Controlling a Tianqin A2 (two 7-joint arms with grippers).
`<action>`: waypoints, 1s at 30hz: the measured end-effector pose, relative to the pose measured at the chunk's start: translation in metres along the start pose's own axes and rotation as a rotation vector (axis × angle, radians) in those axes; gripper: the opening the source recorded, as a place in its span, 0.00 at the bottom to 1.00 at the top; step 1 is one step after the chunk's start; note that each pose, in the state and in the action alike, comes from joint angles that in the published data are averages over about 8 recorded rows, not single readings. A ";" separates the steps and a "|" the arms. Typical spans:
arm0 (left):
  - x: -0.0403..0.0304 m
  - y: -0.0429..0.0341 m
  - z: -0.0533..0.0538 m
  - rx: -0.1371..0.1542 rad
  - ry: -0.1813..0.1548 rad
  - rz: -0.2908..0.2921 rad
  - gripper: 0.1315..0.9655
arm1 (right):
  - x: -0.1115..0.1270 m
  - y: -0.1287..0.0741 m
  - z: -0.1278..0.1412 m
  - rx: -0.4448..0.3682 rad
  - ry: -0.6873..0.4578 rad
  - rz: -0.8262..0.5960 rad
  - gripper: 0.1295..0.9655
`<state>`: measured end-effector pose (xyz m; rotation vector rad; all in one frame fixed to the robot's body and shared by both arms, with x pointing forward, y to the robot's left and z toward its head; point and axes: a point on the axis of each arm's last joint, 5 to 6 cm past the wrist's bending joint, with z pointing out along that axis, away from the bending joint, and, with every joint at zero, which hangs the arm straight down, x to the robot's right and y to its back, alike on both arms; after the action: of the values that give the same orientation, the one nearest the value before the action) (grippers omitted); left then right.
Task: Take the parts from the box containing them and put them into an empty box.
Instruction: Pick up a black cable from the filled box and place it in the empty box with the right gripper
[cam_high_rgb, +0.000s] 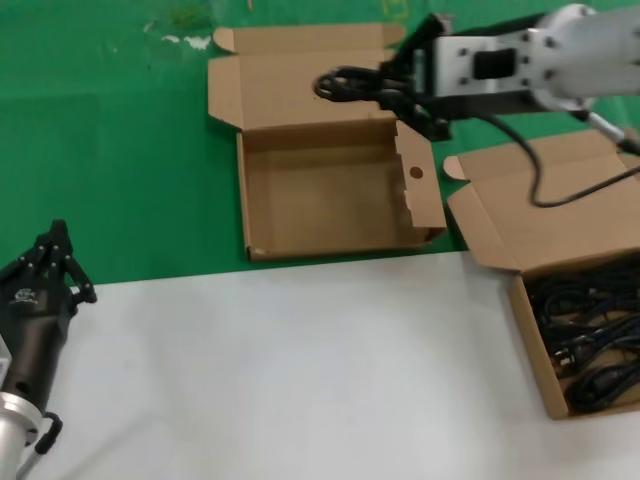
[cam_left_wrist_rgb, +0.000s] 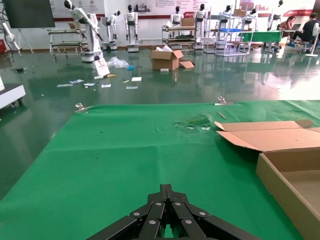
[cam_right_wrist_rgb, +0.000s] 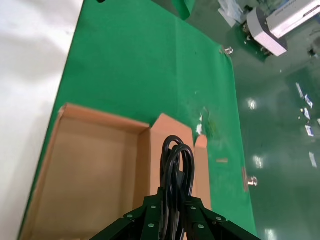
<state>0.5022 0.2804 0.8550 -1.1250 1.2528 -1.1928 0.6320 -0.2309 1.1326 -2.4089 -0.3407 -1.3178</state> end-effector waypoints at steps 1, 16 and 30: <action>0.0000 0.0000 0.000 0.000 0.000 0.000 0.01 | 0.000 -0.003 0.008 0.006 0.001 -0.005 0.07; 0.0000 0.0000 0.000 0.000 0.000 0.000 0.01 | -0.028 -0.023 0.110 0.041 -0.049 -0.029 0.07; 0.0000 0.0000 0.000 0.000 0.000 0.000 0.01 | -0.060 -0.019 0.140 0.056 -0.046 0.014 0.09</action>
<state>0.5022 0.2804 0.8550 -1.1250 1.2528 -1.1927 0.6985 -0.1557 1.0167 -2.3938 -0.3676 -1.2313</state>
